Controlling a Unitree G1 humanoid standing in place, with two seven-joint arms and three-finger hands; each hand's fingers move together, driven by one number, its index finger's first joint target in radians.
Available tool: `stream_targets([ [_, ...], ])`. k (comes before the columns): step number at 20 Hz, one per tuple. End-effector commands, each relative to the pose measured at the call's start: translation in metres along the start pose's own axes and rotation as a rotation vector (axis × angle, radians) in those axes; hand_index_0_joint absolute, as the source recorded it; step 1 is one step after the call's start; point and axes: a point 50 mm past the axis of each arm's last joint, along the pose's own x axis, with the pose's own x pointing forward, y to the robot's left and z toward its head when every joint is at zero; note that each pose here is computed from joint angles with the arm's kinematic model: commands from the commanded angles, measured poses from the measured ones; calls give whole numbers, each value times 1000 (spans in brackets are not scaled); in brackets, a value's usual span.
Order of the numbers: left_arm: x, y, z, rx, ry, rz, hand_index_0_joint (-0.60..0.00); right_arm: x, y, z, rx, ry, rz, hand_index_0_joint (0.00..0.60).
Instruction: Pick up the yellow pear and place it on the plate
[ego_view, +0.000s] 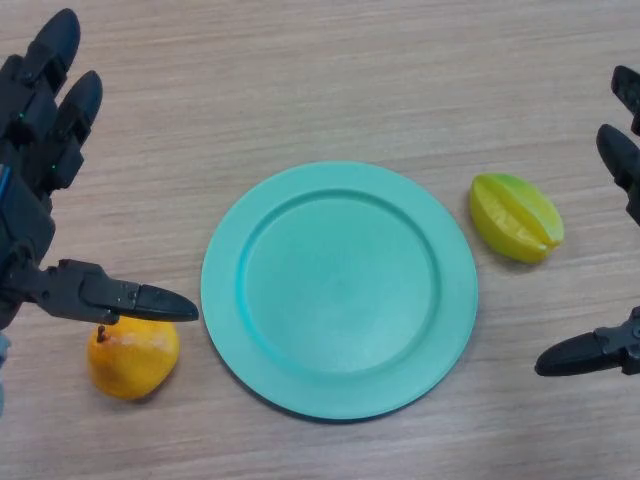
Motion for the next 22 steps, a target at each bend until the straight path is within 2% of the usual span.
stream_targets([
  [1, -1, 10, 32, 98, -183, 21, 0, -5, -10, 28, -92, -169, -59, 0],
  [9, -8, 8, 33, 93, -164, 2, 0, 0, -10, 22, -82, -146, -58, 0],
  [12, -23, 15, 25, 102, -41, -51, 0, 2, -12, 19, -81, -136, -48, 0],
  [14, -35, 17, 14, 163, 7, -98, 0, 6, -13, 18, -82, -144, -53, 0],
  [18, -50, 28, -1, 284, 21, -67, 0, 12, -11, 15, -89, -135, -40, 0],
  [22, -57, 39, -16, 412, 14, -31, 0, 14, -8, 14, -87, -143, -31, 0],
])
